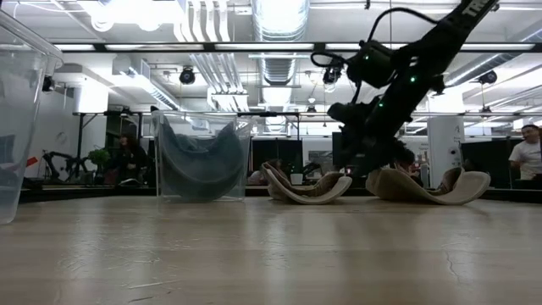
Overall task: Pick & Place hat
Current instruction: Put the left brown cap into the bottom transparent bin
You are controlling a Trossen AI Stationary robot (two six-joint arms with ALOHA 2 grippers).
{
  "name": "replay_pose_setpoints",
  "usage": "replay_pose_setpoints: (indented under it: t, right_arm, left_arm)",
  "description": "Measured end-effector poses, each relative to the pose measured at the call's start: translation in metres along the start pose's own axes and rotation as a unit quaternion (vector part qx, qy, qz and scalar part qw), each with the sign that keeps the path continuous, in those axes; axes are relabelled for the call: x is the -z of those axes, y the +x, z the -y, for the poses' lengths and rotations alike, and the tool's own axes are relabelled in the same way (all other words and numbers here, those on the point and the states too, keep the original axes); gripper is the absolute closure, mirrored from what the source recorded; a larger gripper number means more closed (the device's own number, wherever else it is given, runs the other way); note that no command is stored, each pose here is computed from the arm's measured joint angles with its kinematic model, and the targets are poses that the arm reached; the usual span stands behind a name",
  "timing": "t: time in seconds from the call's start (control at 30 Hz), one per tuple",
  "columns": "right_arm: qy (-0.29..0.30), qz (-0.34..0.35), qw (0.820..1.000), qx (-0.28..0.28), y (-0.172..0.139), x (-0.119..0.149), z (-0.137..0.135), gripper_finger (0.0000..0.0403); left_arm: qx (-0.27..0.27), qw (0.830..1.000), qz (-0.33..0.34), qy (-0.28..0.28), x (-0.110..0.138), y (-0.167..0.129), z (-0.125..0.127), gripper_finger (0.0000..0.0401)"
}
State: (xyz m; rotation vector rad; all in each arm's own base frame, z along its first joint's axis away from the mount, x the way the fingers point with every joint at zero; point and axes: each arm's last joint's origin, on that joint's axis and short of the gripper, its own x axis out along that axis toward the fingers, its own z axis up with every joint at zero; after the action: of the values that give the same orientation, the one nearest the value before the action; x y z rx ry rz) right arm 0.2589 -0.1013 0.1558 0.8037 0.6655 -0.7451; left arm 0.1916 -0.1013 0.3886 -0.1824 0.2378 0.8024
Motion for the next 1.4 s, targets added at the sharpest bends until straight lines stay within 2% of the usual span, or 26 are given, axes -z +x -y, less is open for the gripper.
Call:
replay_pose_setpoints:
  t: [0.2,0.3,0.4,0.6,0.63,0.97,1.23,1.4]
  right_arm:
    - [0.01,-0.004,1.0,-0.011,0.015,-0.006,0.008,0.019]
    - [0.008,-0.004,1.0,-0.009,0.019,-0.006,0.01,0.0208]
    - [0.002,-0.007,1.0,-0.006,0.021,-0.005,0.011,0.025]
    - [-0.014,-0.005,1.0,-0.01,0.02,-0.006,0.01,0.0375]
    - [-0.016,-0.002,1.0,-0.012,0.018,-0.007,0.01,0.0381]
    - [-0.022,0.021,0.999,-0.024,-0.009,-0.015,0.005,0.0389]
    - [-0.032,0.101,0.994,-0.008,-0.062,-0.026,0.004,0.039]
    - [-0.034,0.164,0.985,-0.031,-0.102,-0.03,0.002,0.039]
  left_arm:
    - [-0.001,1.0,0.001,-0.001,0.0,0.0,0.0,0.0316]
    - [-0.001,1.0,0.0,-0.001,0.0,0.0,0.0,0.0316]
    - [-0.001,1.0,0.0,-0.001,0.0,0.0,0.0,0.0316]
    - [-0.001,1.0,0.0,-0.001,0.0,0.0,0.0,0.0316]
    - [-0.001,1.0,0.0,-0.001,0.0,0.0,0.0,0.0316]
    - [-0.002,1.0,0.001,-0.001,0.0,0.001,0.0,0.0316]
    - [-0.003,1.0,0.004,-0.001,0.0,0.001,0.0,0.0316]
    - [-0.003,1.0,0.004,-0.004,0.0,0.001,0.0,0.0316]
